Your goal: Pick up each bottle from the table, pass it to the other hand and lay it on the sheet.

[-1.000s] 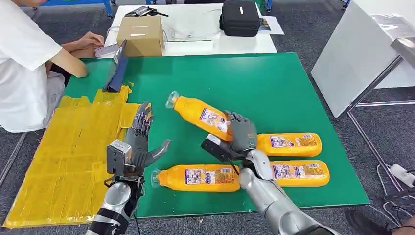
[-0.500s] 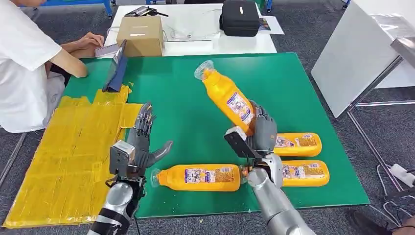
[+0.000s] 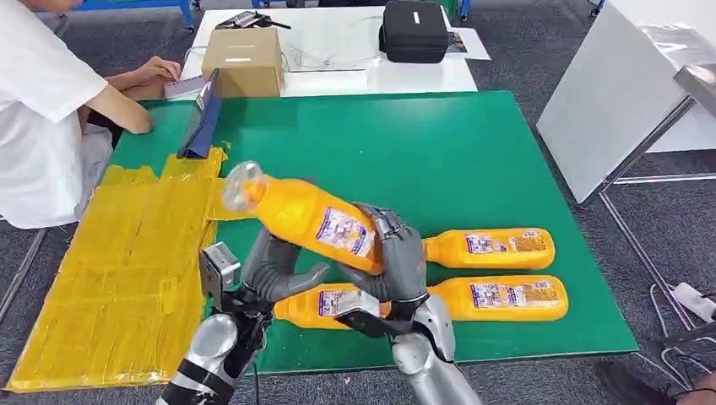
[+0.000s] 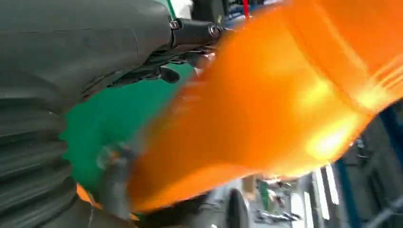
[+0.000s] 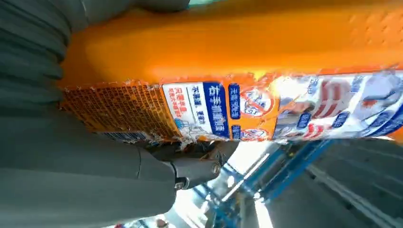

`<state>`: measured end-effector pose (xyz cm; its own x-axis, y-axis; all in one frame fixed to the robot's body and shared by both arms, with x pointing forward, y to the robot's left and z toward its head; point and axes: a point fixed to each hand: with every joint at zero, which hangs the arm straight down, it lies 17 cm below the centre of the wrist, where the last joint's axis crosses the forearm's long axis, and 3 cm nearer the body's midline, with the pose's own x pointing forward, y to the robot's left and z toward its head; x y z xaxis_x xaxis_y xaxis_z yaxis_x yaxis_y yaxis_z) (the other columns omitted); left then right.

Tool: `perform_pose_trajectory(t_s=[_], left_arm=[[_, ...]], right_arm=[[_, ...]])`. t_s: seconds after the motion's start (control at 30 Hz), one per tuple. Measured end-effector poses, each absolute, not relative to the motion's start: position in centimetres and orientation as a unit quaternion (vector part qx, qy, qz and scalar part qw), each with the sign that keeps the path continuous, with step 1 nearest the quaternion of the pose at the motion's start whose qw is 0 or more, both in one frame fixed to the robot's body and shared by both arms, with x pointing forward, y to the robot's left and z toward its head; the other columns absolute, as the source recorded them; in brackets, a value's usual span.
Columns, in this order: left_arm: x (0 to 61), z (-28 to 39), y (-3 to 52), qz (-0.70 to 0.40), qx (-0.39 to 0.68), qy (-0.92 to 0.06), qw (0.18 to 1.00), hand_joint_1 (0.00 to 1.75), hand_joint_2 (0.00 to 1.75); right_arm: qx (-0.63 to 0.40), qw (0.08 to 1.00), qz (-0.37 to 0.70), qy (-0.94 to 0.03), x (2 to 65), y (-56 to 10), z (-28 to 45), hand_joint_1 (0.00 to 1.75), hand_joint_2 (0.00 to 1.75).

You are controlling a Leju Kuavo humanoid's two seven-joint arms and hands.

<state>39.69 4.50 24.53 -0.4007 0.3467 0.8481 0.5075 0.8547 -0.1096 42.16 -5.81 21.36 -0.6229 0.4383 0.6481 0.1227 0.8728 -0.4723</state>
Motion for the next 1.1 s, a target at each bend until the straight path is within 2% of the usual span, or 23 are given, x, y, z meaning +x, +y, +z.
perform_pose_trajectory(t_s=[0.5,0.53,0.9,1.1], left_arm=[[39.1,26.5,4.9,-0.080,-0.296,-0.833,0.461,0.00,1.75],[39.1,26.6,5.1,-0.077,-0.297,-0.833,0.460,1.75,1.75],[39.8,26.6,6.4,-0.065,-0.246,-0.851,0.459,1.75,1.75],[39.9,26.7,6.6,-0.065,-0.234,-0.855,0.457,1.75,1.75]], right_arm=[[-0.124,0.403,0.240,-0.874,41.4,-2.3,19.3,1.61,1.75],[-0.121,0.405,0.244,-0.873,41.4,-2.0,19.0,1.61,1.75],[-0.106,0.414,0.259,-0.866,41.3,-0.4,17.6,1.64,1.75],[-0.102,0.415,0.261,-0.866,41.2,-0.1,17.6,1.73,1.75]])
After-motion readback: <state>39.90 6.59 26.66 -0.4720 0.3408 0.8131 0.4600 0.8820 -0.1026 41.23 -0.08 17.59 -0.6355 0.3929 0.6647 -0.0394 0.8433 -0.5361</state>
